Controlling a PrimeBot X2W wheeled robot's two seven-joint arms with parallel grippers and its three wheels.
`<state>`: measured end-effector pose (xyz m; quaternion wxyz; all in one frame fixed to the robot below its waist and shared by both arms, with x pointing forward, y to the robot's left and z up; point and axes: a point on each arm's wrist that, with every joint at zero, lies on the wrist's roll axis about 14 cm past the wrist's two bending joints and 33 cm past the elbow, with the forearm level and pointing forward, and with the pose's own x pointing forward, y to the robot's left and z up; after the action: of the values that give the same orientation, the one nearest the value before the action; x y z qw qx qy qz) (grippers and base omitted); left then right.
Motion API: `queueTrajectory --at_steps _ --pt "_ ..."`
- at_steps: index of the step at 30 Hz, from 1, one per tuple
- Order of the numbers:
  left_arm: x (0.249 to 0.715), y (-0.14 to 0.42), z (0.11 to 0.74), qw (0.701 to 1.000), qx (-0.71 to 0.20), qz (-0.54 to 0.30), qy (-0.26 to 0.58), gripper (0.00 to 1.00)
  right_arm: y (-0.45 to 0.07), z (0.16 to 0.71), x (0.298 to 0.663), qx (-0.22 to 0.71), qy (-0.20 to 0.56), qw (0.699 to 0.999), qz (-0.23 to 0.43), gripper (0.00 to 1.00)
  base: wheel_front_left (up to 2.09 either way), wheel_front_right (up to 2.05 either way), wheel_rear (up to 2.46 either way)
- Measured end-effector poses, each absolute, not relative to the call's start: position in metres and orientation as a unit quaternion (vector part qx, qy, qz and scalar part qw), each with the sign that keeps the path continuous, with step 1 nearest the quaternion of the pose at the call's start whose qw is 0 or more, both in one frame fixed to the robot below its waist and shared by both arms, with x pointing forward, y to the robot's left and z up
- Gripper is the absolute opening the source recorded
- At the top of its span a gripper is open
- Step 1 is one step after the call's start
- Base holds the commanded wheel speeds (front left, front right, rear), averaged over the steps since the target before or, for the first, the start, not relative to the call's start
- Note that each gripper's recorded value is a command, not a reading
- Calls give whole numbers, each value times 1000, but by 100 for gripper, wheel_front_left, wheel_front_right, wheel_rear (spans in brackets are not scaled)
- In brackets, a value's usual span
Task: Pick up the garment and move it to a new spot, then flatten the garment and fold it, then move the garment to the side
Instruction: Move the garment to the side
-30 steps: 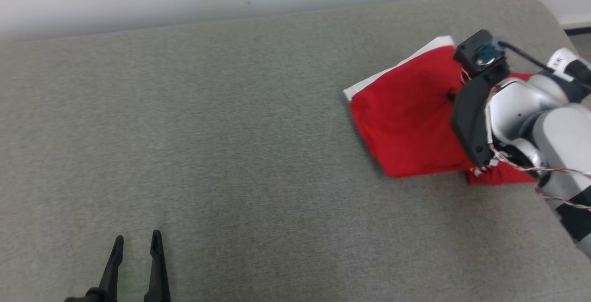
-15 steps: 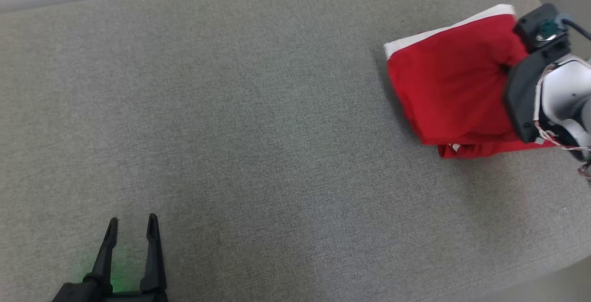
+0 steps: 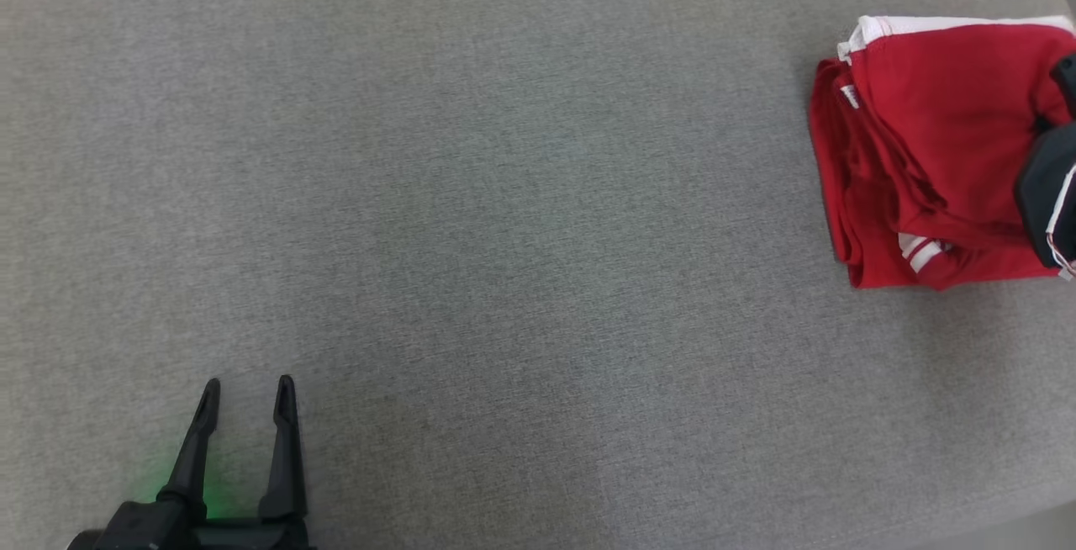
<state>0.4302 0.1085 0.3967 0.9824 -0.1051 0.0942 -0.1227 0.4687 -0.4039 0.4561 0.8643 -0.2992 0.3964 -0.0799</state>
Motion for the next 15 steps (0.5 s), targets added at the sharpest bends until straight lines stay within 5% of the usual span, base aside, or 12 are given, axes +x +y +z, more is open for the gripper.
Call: queueTrajectory --at_steps 15 --pt "416 127 446 989 -106 -101 35 100 -340 478 471 -242 243 939 -38 100 0 0 0"
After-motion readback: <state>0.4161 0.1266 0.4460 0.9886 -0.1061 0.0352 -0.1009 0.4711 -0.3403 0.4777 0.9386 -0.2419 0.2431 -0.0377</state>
